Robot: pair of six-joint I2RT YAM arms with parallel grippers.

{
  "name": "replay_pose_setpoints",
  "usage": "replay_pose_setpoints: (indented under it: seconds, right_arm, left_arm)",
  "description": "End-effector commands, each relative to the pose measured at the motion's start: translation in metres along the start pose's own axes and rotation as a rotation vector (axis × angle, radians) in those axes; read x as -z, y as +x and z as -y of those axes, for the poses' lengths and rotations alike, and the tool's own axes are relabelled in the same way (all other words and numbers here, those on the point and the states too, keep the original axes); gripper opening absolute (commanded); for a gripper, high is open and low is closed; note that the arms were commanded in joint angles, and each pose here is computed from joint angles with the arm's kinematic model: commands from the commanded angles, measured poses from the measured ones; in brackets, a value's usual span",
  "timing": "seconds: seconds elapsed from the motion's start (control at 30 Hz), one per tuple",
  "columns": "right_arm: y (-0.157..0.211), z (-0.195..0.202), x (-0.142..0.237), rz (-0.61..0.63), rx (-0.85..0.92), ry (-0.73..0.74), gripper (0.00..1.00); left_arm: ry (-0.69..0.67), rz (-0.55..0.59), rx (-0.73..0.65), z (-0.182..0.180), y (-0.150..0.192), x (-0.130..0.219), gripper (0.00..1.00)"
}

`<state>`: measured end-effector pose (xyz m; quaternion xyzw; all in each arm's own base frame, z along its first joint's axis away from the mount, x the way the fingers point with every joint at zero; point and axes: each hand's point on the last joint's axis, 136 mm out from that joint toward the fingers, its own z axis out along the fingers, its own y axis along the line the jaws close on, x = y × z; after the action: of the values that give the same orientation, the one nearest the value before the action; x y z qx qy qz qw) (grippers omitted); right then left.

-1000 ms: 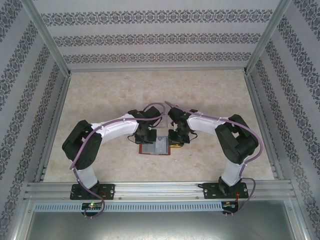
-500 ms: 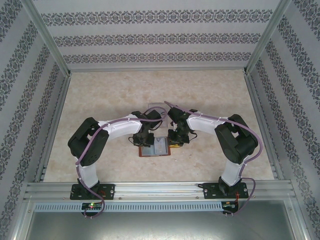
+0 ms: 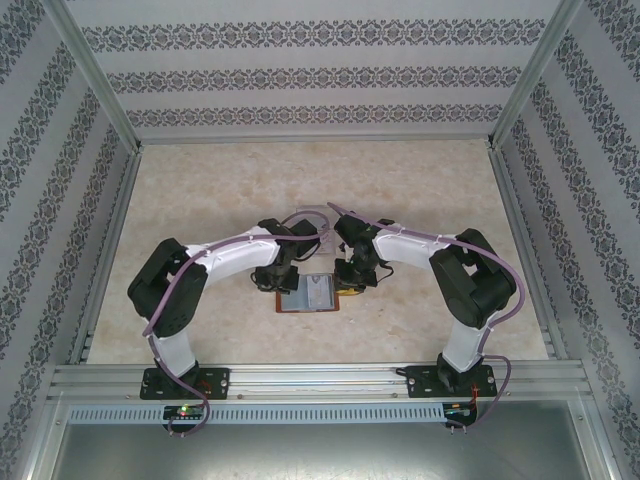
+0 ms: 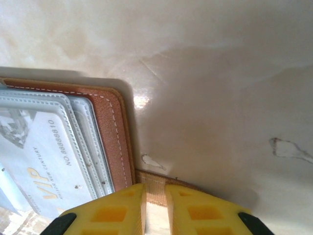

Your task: Take the credit cards out of the card holder

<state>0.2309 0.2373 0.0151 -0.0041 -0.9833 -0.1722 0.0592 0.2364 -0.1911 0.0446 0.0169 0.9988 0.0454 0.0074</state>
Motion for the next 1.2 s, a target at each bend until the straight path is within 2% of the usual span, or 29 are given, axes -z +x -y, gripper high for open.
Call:
replay_pose_setpoints:
  seconds: [0.0,0.17,0.23,0.33,0.47,0.8,1.0,1.17]
  right_arm:
    - [0.006,0.012,0.006,0.002,-0.003,0.077,0.22]
    - [0.004,0.002,0.014,0.021,-0.002,0.046,0.22]
    - [0.004,-0.003,0.015,0.022,-0.006,0.02,0.22]
    - [0.003,-0.009,0.016,0.029,-0.008,-0.006,0.22]
    - [0.002,-0.013,0.016,0.032,-0.016,-0.028,0.21]
    - [0.001,-0.016,0.013,0.037,-0.038,-0.058,0.21]
    - [-0.001,-0.019,0.013,0.046,-0.048,-0.07,0.2]
    - [-0.002,-0.023,0.011,0.04,-0.05,-0.088,0.2]
  left_arm:
    - [-0.004,0.029,0.008,-0.009,-0.004,0.024,0.23]
    - [0.099,0.064,0.006,0.011,-0.014,0.039,0.18]
    - [0.184,0.066,0.001,0.028,-0.017,0.042,0.16]
    - [0.332,0.048,0.0,0.058,-0.019,0.041,0.13]
    - [0.446,0.001,0.009,0.083,-0.018,0.029,0.09]
    - [0.39,-0.074,0.026,0.072,-0.007,-0.012,0.0]
    - [0.359,-0.124,0.046,0.065,0.005,-0.035,0.0]
    - [0.378,-0.13,0.06,0.065,0.01,-0.037,0.0]
